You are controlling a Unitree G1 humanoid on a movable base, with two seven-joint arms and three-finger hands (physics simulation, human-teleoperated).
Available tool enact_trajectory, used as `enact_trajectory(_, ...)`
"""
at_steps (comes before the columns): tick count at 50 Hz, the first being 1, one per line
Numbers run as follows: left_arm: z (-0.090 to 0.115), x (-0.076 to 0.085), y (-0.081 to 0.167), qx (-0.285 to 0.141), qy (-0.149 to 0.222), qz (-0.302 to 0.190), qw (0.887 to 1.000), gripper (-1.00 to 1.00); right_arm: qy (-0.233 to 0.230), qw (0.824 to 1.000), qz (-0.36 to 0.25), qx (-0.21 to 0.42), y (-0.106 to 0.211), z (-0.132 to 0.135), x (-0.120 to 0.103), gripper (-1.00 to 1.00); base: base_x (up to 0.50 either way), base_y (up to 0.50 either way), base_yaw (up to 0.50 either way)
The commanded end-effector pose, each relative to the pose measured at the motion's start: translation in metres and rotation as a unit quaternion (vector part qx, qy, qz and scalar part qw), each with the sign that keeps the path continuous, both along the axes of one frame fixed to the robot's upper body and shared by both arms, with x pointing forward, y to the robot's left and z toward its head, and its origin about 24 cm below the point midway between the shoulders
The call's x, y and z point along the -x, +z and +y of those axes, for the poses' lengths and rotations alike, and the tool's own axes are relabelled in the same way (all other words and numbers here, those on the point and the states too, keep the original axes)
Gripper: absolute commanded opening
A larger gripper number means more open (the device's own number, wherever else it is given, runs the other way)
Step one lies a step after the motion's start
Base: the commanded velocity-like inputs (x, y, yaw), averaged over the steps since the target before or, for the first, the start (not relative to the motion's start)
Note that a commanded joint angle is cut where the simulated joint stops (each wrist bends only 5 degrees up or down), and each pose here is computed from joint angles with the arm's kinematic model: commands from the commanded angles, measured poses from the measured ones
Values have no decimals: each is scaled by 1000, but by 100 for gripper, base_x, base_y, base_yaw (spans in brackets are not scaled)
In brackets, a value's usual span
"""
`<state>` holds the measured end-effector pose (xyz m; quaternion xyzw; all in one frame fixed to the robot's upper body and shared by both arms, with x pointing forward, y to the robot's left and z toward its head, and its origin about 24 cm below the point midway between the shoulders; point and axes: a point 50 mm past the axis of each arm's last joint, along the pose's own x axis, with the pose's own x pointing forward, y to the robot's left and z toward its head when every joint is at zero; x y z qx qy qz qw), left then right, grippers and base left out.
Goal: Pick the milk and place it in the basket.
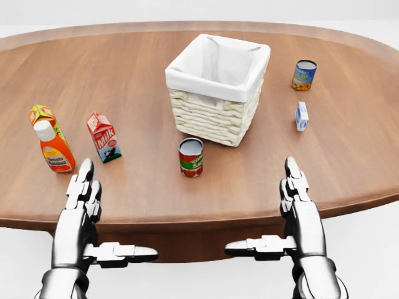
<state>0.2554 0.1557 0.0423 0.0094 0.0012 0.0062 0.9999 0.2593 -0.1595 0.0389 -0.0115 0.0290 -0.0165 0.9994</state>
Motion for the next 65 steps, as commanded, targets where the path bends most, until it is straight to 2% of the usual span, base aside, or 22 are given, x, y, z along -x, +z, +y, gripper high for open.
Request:
enact_trajectory(1, 10, 1, 6, -69, 14, -10, 997, 100, -12, 1000, 5, 9, 1, -17, -8, 100, 0, 0, 0)
enact_trajectory(5, 9, 7, 14, -82, 9, -32, 996, 100, 7, 1000, 13, -2, -4, -16, -6, 100, 0, 0, 0)
enact_trajectory(9, 10, 10, 21, -121, 25, -61, 990, 100, 26, 1000, -12, -11, 4, -15, -2, 100, 0, 0, 0)
enact_trajectory(14, 14, 14, 33, -124, 29, -73, 989, 100, 34, 999, -24, -7, 11, -15, 1, 100, 0, 0, 0)
enact_trajectory(15, 14, 17, 40, -104, 19, -80, 991, 100, 37, 999, -32, -3, 15, -15, 3, 100, 0, 0, 0)
enact_trajectory(18, 14, 22, 48, -103, 15, -87, 991, 100, 43, 998, -37, -2, 17, -14, 4, 100, 0, 0, 0)
enact_trajectory(27, 19, 39, 81, -101, 20, -148, 984, 100, 47, 996, -71, 22, 37, -16, 13, 100, 0, 0, 0)
enact_trajectory(32, 19, 41, 86, -97, 14, -153, 983, 100, 45, 993, -97, 49, 49, -13, 21, 100, 0, 0, 0)
enact_trajectory(41, 23, 56, 115, -102, 18, -218, 970, 100, 49, 988, -127, 76, 65, -12, 30, 100, 0, 0, 0)
enact_trajectory(49, 25, 63, 127, -111, 21, -244, 963, 100, 39, 979, -178, 90, 89, -16, 41, 100, 0, 0, 0)
enact_trajectory(54, 27, 66, 135, -121, 22, -260, 958, 100, 37, 978, -185, 92, 93, -16, 41, 100, 0, 0, 0)
enact_trajectory(58, 26, 68, 133, -128, 17, -255, 958, 100, 32, 976, -191, 101, 96, -16, 44, 100, 0, 0, 0)
enact_trajectory(59, 25, 69, 132, -133, 15, -252, 958, 100, 20, 969, -217, 116, 108, -17, 52, 100, 0, 0, 0)
enact_trajectory(65, 23, 68, 129, -138, 13, -243, 960, 100, 22, 968, -219, 120, 109, -16, 54, 100, 0, 0, 0)
